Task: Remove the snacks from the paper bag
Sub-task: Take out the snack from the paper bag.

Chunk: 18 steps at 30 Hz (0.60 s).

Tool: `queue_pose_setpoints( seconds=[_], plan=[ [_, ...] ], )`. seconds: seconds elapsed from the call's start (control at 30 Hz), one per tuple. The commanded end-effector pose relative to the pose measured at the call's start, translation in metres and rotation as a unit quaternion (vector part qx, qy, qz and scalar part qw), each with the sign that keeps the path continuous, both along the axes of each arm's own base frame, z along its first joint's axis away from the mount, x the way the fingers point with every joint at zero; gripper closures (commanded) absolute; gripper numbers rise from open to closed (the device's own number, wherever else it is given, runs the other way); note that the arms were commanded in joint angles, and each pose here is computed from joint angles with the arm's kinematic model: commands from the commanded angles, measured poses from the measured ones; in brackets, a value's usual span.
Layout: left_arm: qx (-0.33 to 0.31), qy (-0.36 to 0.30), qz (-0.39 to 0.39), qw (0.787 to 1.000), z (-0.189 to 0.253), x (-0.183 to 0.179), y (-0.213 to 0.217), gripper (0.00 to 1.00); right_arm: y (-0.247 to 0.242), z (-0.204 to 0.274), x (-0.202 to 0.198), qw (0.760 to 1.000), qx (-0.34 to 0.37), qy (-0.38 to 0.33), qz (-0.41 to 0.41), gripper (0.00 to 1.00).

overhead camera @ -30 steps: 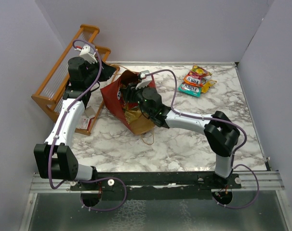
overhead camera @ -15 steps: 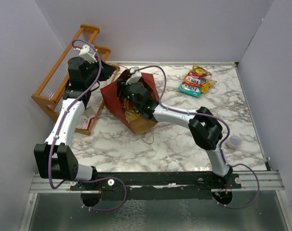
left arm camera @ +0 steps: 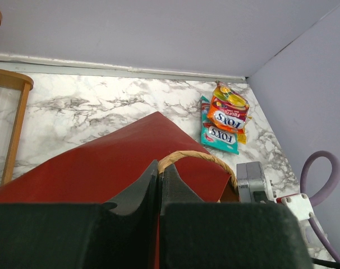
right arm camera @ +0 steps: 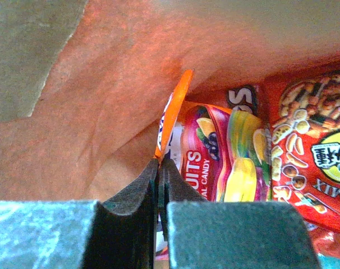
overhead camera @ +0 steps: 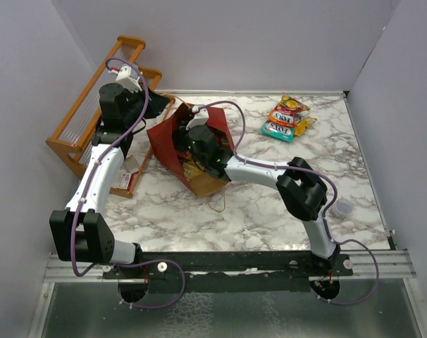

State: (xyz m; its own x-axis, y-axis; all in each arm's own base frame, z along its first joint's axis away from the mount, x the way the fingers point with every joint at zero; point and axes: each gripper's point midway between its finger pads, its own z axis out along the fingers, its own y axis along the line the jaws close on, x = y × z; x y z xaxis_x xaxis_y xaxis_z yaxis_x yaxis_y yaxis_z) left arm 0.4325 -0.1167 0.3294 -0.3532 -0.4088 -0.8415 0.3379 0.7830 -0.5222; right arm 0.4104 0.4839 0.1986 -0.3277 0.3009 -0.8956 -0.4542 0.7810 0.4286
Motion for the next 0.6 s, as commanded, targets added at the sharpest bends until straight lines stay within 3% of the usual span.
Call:
queue_pose_setpoints(
  seconds=[0.0,0.3,0.57],
  plan=[
    [-0.002,-0.016,0.005,1.0,0.01,-0.001,0.003,1.0,-0.013,0.042,-0.014,0.999,0.025,-0.022,0.011,0.99],
    [-0.004,-0.014,0.004,1.0,0.01,-0.002,0.003,1.0,-0.046,0.092,-0.048,0.996,0.045,-0.063,0.039,0.99],
    [-0.003,-0.008,0.004,1.0,0.006,0.0,0.003,1.0,-0.095,0.145,-0.118,0.979,0.037,-0.153,0.128,0.99]
  ],
)
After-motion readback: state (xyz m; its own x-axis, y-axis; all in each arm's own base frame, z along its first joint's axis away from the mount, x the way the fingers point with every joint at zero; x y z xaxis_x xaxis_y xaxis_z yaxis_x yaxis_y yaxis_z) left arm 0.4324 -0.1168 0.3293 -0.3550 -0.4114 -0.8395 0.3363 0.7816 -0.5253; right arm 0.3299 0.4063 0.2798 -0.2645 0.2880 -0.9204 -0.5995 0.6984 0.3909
